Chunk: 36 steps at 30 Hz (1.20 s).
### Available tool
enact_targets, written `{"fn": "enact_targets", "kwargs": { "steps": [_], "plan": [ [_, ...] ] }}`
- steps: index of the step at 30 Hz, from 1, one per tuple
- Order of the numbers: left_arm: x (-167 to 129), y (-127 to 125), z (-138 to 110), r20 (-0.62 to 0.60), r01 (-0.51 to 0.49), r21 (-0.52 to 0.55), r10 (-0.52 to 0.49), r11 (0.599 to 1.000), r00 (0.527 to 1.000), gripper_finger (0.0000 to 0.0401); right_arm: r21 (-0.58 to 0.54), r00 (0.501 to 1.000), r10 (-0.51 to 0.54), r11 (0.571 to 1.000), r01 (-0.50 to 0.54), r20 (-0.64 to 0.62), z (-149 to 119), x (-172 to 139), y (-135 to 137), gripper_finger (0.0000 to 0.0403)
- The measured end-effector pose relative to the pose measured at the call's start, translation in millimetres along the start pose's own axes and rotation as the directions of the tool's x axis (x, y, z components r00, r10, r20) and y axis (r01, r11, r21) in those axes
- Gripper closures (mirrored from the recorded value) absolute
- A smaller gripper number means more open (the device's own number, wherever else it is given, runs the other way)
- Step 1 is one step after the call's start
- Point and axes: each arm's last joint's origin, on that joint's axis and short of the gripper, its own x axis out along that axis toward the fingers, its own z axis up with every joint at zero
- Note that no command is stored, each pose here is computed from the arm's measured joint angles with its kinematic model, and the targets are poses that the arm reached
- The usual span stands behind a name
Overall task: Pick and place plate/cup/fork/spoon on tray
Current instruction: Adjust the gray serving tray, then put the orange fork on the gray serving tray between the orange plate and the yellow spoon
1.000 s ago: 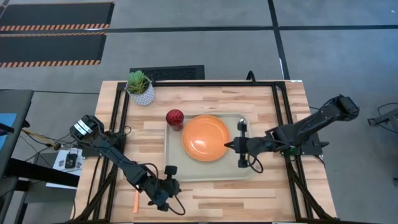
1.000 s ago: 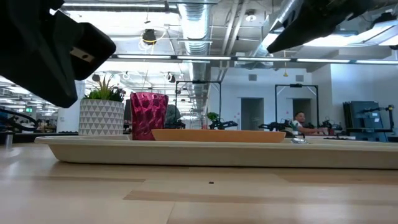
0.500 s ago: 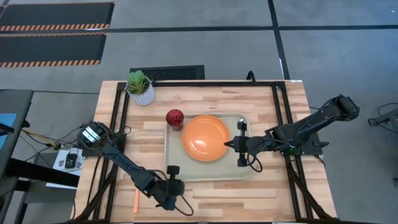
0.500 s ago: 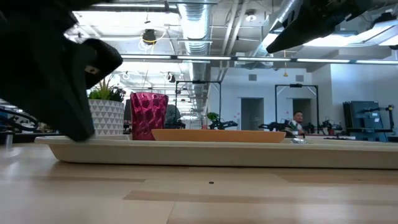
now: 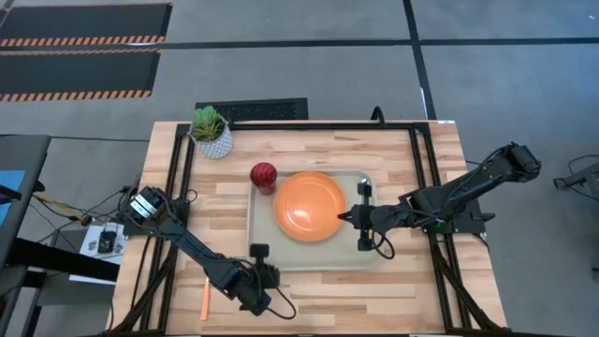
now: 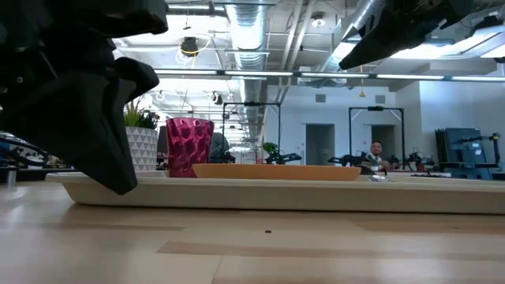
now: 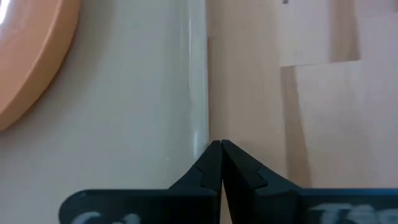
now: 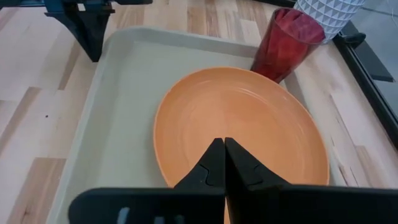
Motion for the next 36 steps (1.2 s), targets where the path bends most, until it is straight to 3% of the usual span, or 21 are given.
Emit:
{"fn": "enact_targets", "kwargs": {
  "steps": [8,14,18,21,25,29,33,36],
  "plan": [
    [-4,4,2,-0.018,-0.016,0.002,0.016,1.0,1.0,0.0401,0.002,1.0,0.0,1.0,0.0,0.0,0,0,0,0.0393],
    [-54,3,21,-0.008,0.04,-0.061,-0.04,0.997,0.999,0.0401,0.001,1.0,0.0,1.0,0.0,-0.001,0,0,0,0.0393],
    [-84,2,9,-0.071,0.14,-0.176,-0.154,0.974,0.985,0.0401,0.001,1.0,0.0,1.0,0.0,0.0,0,0,0,0.0393],
    [-99,6,-12,-0.149,0.124,-0.249,-0.164,0.961,0.975,0.0401,0.001,1.0,0.001,1.0,-0.001,0.0,0,0,0,0.0394],
    [-110,20,-45,-0.2,0.108,-0.429,-0.211,0.897,0.957,0.0401,0.001,1.0,0.002,1.0,-0.002,0.0,0,0,0,0.0393],
    [-114,30,-75,-0.259,0.078,-0.629,-0.303,0.774,0.917,0.0398,0.002,1.0,0.003,1.0,-0.003,0.001,0,0,0,0.0394],
    [-119,28,-90,-0.337,0.023,-0.715,-0.373,0.699,0.865,0.0364,0.006,1.0,0.003,1.0,-0.003,0.004,0,0,0,0.0393],
    [-121,26,-96,-0.375,-0.055,-0.755,-0.361,0.653,0.854,0.0322,0.007,1.0,0.003,1.0,-0.003,0.004,0,0,0,0.0393]
  ]
}}
